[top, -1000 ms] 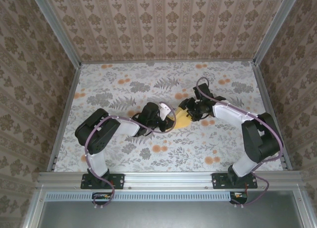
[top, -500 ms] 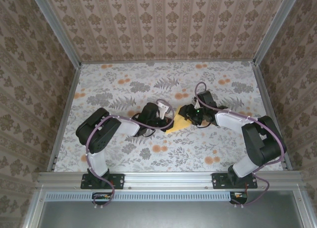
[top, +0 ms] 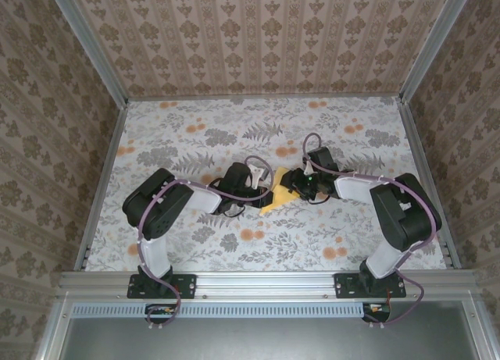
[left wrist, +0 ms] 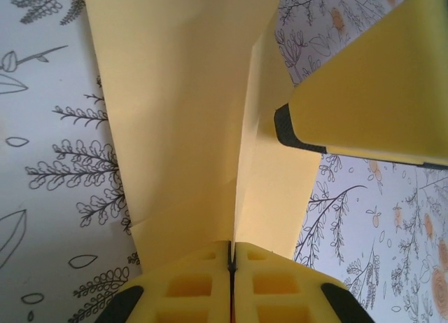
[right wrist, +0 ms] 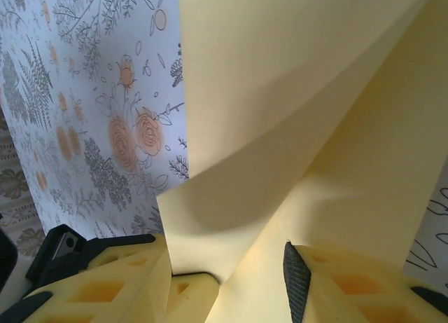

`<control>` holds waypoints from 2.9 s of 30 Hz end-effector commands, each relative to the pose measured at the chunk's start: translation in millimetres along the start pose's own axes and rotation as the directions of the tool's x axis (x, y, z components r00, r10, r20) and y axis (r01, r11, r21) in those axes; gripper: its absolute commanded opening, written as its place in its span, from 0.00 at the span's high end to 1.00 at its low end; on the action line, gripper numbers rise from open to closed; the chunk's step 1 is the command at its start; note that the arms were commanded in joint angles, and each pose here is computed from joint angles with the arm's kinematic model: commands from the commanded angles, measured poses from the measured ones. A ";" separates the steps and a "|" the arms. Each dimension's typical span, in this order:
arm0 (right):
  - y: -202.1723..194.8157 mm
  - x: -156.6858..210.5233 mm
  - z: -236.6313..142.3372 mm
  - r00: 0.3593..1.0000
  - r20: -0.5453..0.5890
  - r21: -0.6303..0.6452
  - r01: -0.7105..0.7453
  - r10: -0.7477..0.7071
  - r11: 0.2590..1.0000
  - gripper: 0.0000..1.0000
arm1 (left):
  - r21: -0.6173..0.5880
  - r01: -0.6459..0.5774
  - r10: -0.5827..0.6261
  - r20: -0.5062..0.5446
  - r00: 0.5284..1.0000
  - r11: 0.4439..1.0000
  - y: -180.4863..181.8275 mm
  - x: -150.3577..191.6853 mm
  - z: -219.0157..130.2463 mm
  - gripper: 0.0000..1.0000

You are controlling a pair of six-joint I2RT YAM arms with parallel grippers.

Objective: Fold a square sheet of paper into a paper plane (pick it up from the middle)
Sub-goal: Fourth fold the wing at the center of the table.

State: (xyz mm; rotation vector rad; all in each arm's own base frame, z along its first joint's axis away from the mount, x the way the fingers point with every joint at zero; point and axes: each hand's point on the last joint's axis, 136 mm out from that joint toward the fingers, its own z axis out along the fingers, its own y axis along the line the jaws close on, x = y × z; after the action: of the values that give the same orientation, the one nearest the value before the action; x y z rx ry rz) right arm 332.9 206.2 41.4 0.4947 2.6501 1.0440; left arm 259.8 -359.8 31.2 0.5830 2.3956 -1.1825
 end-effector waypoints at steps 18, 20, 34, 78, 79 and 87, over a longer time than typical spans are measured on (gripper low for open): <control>-9.7 -0.3 18.7 0.998 -0.056 0.021 -0.013 0.014 1.000 0.56 | 0.048 0.108 -0.109 0.018 0.994 0.993 1.3 -4.5 1.1 0.91; -12.5 0.5 19.5 0.998 -0.059 0.033 -0.017 0.019 0.999 0.55 | 0.063 0.109 -0.110 0.008 0.994 0.992 -0.7 -5.0 3.1 0.89; -32.7 5.2 18.0 0.997 -0.072 0.155 -0.027 0.038 0.988 0.49 | 0.084 0.094 -0.099 0.058 0.993 0.992 -9.4 -23.3 -15.3 0.73; -24.3 10.7 15.5 0.993 -0.117 0.205 0.018 0.006 0.979 0.42 | 0.053 0.156 -0.154 -0.034 0.987 0.986 -7.1 -24.3 8.2 0.84; -20.0 8.6 13.2 0.993 -0.114 0.192 0.027 -0.005 0.981 0.42 | 0.051 0.154 -0.152 -0.033 0.988 0.987 -6.1 -24.9 7.8 0.87; 8.4 2.1 1.9 0.987 -0.106 0.089 0.133 -0.124 0.987 0.43 | 0.096 0.151 -0.149 -0.021 0.989 0.984 -7.8 -28.1 4.3 0.98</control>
State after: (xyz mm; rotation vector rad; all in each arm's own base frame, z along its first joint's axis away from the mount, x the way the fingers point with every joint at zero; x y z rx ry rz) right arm 337.0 211.7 31.3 0.3781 2.7976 0.9041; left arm 276.3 -369.3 41.8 0.4206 2.4898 -1.3176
